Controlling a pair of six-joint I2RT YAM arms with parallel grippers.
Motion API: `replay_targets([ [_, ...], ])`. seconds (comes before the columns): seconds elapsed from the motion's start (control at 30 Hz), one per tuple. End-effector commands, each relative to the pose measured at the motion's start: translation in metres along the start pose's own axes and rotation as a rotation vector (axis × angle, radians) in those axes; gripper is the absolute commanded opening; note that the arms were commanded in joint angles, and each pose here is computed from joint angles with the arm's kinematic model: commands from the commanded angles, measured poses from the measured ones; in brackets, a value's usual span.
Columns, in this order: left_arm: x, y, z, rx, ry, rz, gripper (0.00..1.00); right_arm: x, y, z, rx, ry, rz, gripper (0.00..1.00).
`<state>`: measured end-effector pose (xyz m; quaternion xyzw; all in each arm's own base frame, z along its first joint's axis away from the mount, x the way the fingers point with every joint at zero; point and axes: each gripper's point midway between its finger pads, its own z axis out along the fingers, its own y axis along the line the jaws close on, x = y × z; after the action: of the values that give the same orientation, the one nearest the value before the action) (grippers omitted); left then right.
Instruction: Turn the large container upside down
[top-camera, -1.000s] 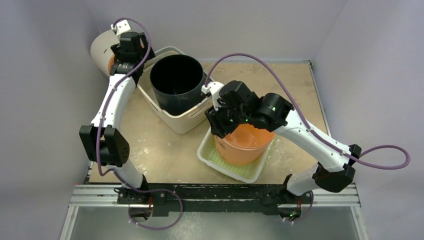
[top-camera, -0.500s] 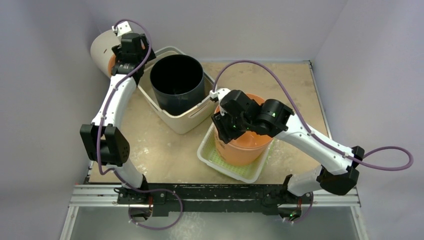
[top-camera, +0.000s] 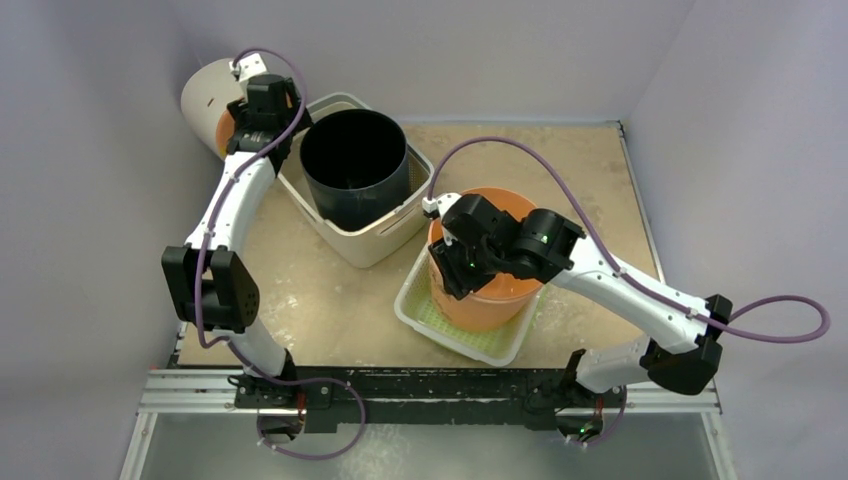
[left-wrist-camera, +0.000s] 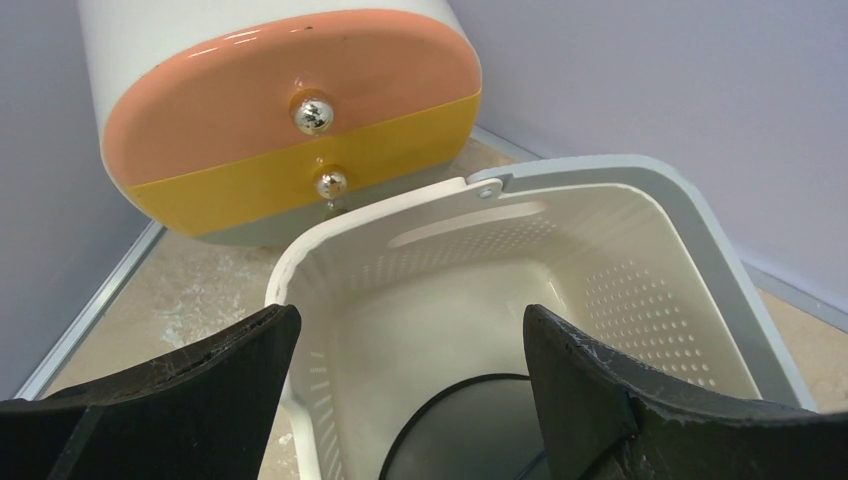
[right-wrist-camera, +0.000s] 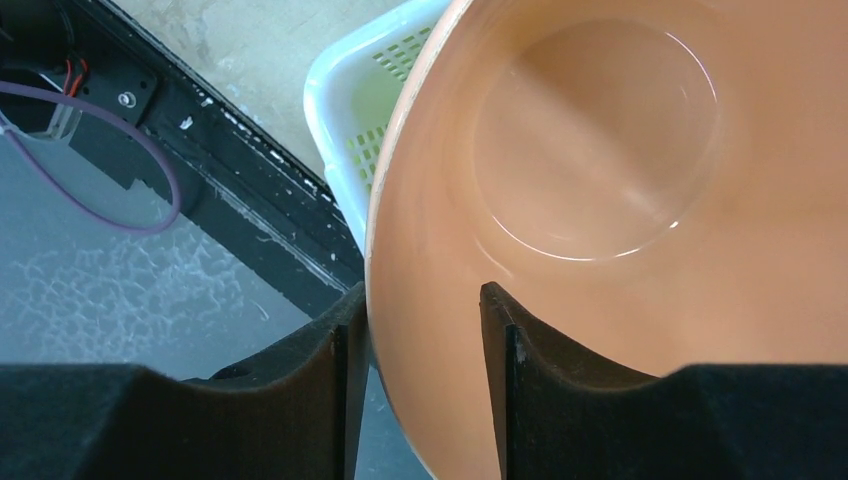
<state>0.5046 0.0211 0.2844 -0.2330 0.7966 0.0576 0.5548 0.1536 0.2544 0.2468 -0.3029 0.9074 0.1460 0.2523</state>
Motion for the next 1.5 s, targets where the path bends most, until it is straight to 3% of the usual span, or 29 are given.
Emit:
replay_targets([
  [0.0,-0.027,0.000,-0.017,0.010,-0.076,-0.050,0.84,0.010,-0.004,0.000,0.010,0.027,-0.017,0.46],
  [0.17,-0.029,0.001,-0.017,0.001,-0.085,-0.051,0.84,0.022,-0.010,0.014,0.036,0.068,-0.046,0.43],
  [0.3,-0.035,0.003,-0.018,-0.009,-0.099,-0.046,0.84,0.019,-0.018,0.017,0.087,0.068,-0.047,0.22],
  [0.4,-0.039,0.003,-0.020,-0.012,-0.108,-0.048,0.84,0.006,-0.021,0.008,0.113,0.034,-0.040,0.00],
  [0.67,-0.045,0.001,-0.022,-0.003,-0.126,-0.068,0.84,-0.079,-0.038,-0.033,0.185,-0.182,-0.015,0.00],
  [0.93,-0.054,0.000,-0.029,0.013,-0.148,-0.079,0.84,-0.180,-0.111,-0.109,0.228,-0.509,0.122,0.00],
  [1.13,-0.057,0.002,-0.034,0.011,-0.159,-0.073,0.84,-0.247,-0.157,-0.138,0.271,-0.765,0.194,0.00],
  [1.27,-0.054,0.004,-0.035,0.010,-0.156,-0.070,0.84,-0.284,-0.181,-0.145,0.206,-0.944,0.216,0.00],
  [1.47,-0.052,0.007,-0.040,0.011,-0.158,-0.072,0.84,-0.311,-0.220,-0.133,0.035,-1.077,0.251,0.00],
])
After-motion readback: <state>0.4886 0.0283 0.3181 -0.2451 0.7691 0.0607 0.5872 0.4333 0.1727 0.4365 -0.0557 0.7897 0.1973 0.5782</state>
